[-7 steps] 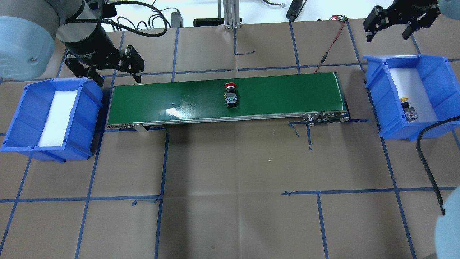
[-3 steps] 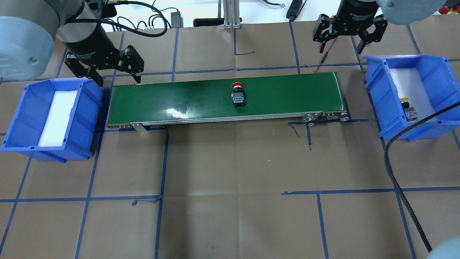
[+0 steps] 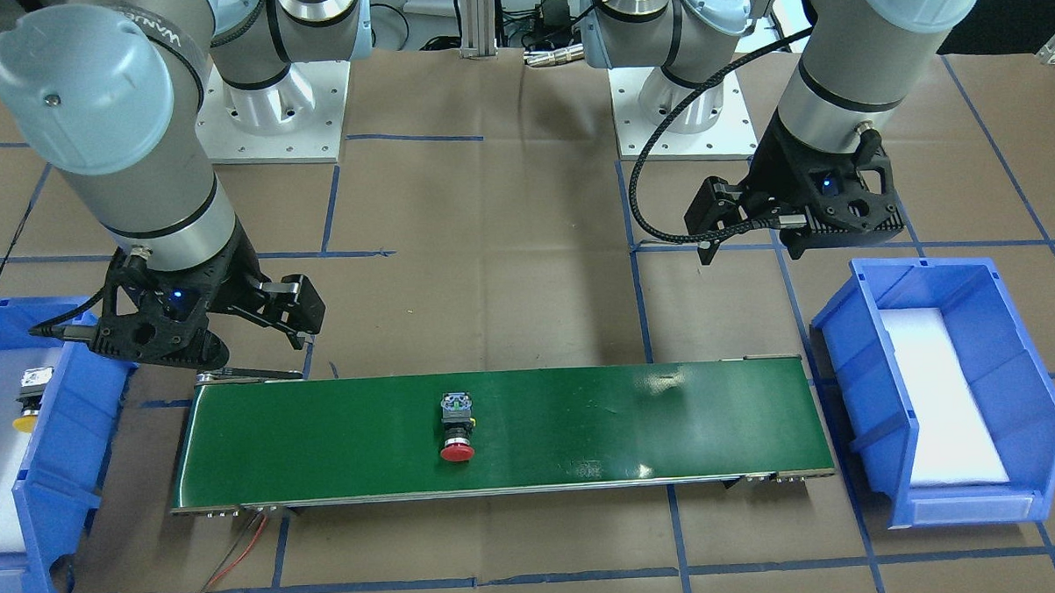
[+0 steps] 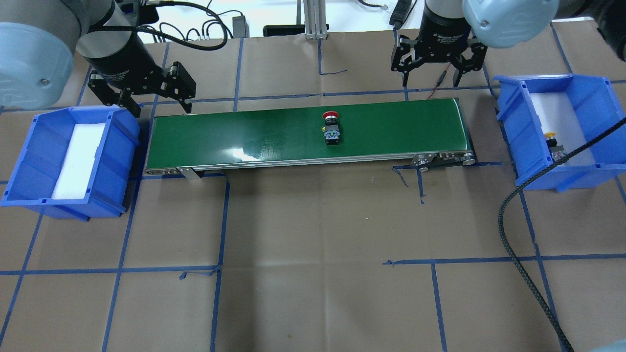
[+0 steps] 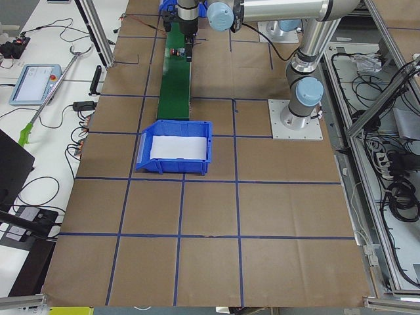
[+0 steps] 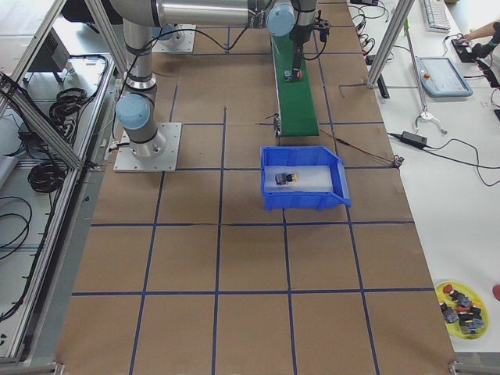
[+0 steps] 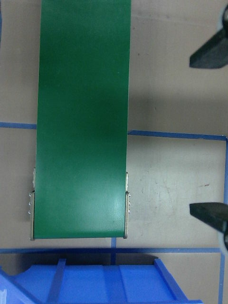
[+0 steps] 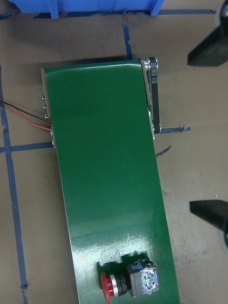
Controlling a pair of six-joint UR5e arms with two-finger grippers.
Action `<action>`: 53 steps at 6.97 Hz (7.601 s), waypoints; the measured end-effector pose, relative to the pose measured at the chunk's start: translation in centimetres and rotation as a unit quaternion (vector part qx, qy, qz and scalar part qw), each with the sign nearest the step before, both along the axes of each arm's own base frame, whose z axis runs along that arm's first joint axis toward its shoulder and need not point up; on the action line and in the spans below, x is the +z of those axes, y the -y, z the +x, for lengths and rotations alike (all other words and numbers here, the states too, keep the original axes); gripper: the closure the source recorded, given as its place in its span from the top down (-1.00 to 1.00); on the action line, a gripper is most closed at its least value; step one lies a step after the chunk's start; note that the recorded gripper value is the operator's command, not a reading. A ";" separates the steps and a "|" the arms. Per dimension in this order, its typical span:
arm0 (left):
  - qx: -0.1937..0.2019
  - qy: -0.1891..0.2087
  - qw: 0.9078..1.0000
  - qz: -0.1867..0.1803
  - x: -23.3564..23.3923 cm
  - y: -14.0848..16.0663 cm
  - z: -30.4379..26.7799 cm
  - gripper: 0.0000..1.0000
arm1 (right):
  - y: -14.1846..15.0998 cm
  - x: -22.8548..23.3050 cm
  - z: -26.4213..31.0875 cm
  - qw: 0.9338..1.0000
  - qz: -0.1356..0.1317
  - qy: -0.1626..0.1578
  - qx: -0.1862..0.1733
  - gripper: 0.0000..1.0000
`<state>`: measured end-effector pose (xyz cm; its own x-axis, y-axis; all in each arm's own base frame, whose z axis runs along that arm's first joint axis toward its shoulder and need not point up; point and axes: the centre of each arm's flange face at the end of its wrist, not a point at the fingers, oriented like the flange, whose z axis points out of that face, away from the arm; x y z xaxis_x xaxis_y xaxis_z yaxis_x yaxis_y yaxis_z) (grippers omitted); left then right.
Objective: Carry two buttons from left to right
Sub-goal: 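Move the right gripper back over the conveyor above the red button, then lower the right gripper and grasp the red button on the belt, then lift the red button and carry it into the right bin, then release the red button in the bin and raise the right gripper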
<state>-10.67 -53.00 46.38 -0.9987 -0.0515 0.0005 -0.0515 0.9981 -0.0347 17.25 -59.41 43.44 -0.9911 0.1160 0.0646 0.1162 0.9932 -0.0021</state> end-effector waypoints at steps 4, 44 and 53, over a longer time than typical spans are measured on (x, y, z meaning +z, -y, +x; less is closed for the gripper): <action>0.000 0.001 1.000 0.000 0.0 0.0 0.0 1.00 | 0.3 -3.6 0.2 1.000 0.026 0.001 0.004 0.99; 0.000 -0.002 1.000 -0.001 0.1 0.0 0.0 1.00 | 8.4 -15.0 -36.6 0.994 0.033 0.025 0.100 -0.88; 0.000 -0.003 1.000 -0.001 0.1 0.0 -0.1 1.00 | 8.9 -18.2 -37.2 0.993 0.048 0.033 0.100 0.99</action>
<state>-10.74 -53.01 46.50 -0.9987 -0.0513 0.0070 -0.0515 0.9980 -0.0370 -19.91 -68.29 25.23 -0.9961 -0.0880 -0.0009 -0.0877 0.9917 0.0938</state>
